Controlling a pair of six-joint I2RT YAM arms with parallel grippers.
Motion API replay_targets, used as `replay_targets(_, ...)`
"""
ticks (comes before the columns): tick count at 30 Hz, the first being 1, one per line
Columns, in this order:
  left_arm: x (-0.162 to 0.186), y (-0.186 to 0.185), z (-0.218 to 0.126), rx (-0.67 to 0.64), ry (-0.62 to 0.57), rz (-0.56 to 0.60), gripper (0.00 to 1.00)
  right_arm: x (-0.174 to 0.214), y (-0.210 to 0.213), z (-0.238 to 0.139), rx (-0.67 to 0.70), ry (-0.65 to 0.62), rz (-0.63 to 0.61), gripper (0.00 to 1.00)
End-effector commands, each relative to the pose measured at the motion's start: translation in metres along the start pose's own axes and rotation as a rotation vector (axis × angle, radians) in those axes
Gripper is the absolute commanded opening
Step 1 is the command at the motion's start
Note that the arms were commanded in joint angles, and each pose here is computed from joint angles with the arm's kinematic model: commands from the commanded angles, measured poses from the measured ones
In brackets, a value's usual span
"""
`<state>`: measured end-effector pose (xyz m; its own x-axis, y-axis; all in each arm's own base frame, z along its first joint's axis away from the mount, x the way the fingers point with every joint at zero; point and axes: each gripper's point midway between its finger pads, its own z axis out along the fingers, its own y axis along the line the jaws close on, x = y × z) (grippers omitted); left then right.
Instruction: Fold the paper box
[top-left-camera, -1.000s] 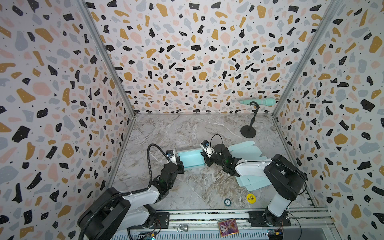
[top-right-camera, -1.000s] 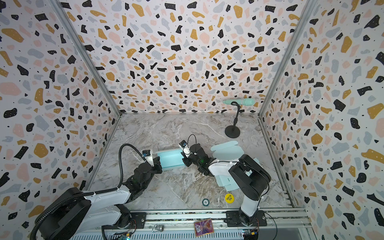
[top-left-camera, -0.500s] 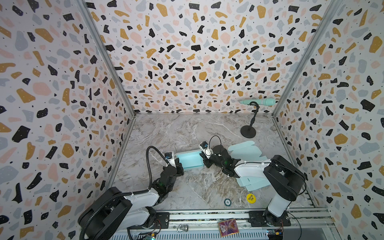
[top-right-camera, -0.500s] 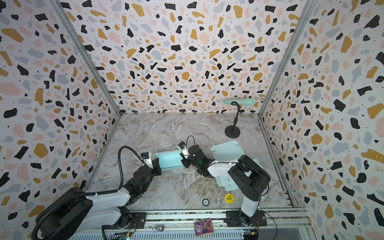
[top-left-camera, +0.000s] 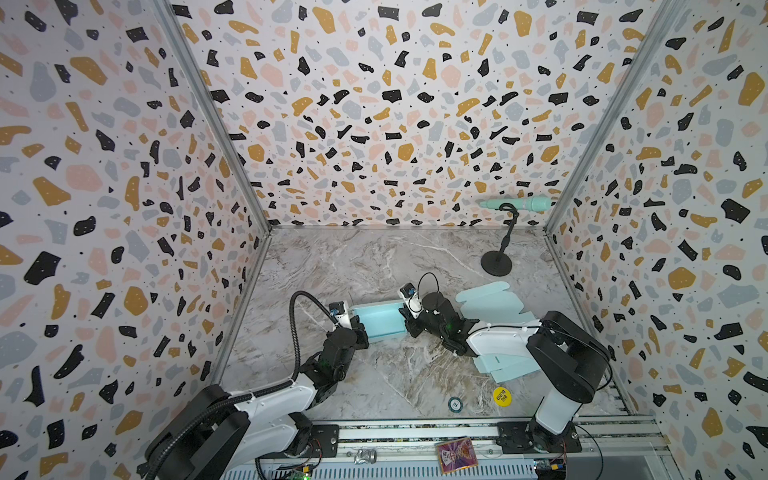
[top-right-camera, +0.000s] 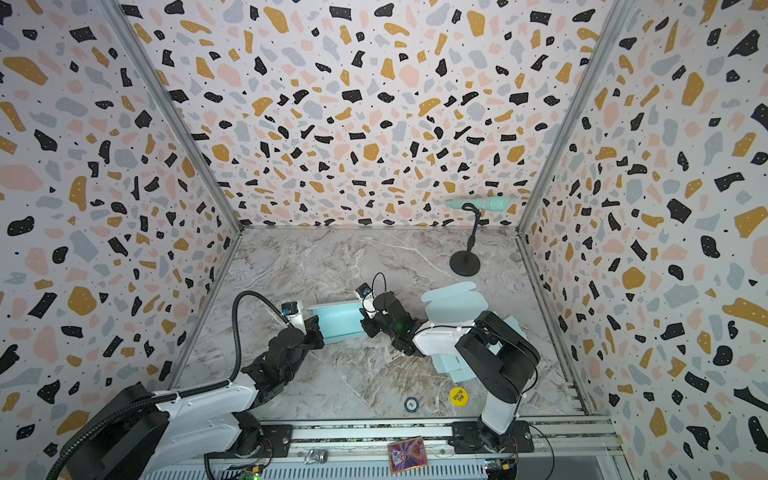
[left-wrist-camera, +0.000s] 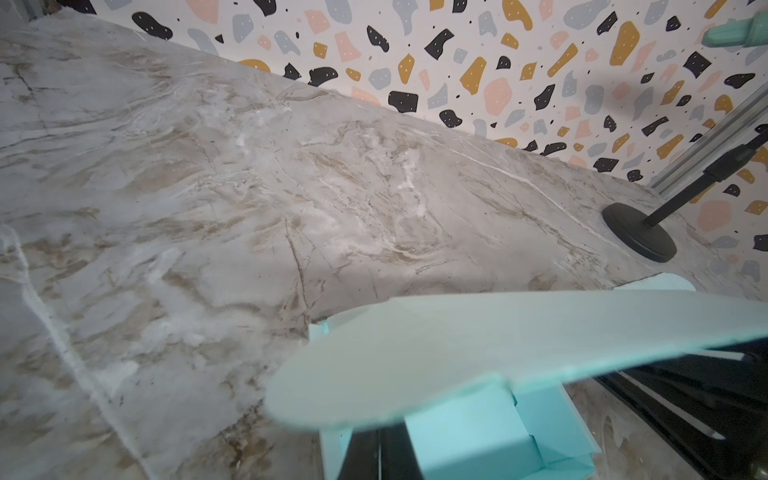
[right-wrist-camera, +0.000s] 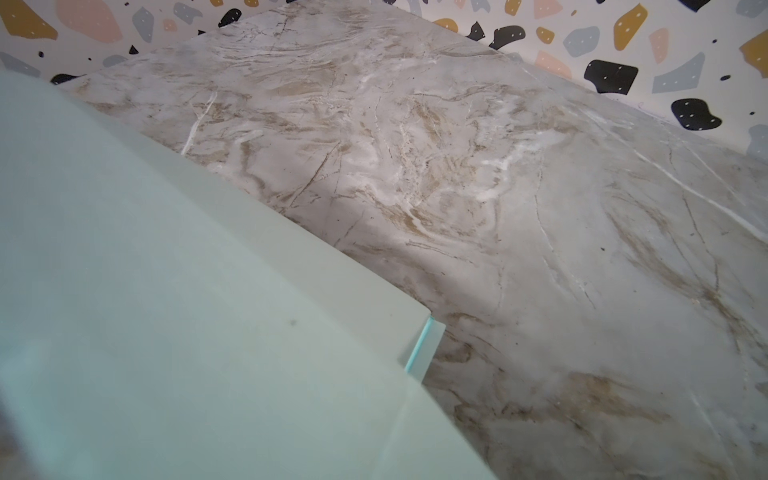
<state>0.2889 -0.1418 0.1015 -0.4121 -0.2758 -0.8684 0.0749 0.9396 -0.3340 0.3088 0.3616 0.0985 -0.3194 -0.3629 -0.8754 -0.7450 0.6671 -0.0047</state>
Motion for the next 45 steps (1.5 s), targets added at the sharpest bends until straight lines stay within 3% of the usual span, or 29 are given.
replay_targets(1,-0.008,-0.044,-0.004,0.177,0.023,-0.047,0.0,0.019,0.033,0.003,-0.107,0.073,-0.03,0.17)
replay_targets(11,0.024,-0.019,-0.007,0.126,0.022,0.014,0.0,0.028,0.028,-0.001,-0.083,0.067,-0.047,0.17)
replay_targets(19,0.029,-0.012,-0.004,0.086,0.007,0.068,0.0,0.035,0.026,-0.007,-0.072,0.061,-0.046,0.2)
replay_targets(22,0.03,-0.011,-0.001,0.071,0.01,0.077,0.0,0.031,0.024,-0.017,-0.067,0.018,-0.044,0.26)
replay_targets(27,0.036,-0.004,0.002,0.028,0.023,0.075,0.0,0.024,0.021,-0.038,-0.06,-0.059,-0.038,0.5)
replay_targets(31,0.038,-0.003,0.004,0.023,0.028,0.075,0.0,0.025,0.021,-0.055,-0.069,-0.106,-0.022,0.63)
replay_targets(38,0.035,-0.005,0.006,0.01,0.03,0.106,0.0,0.017,0.018,-0.082,-0.082,-0.098,0.1,0.67)
replay_targets(45,0.034,-0.01,0.009,-0.005,0.033,0.155,0.0,-0.056,0.008,-0.136,-0.118,-0.245,0.263,0.72)
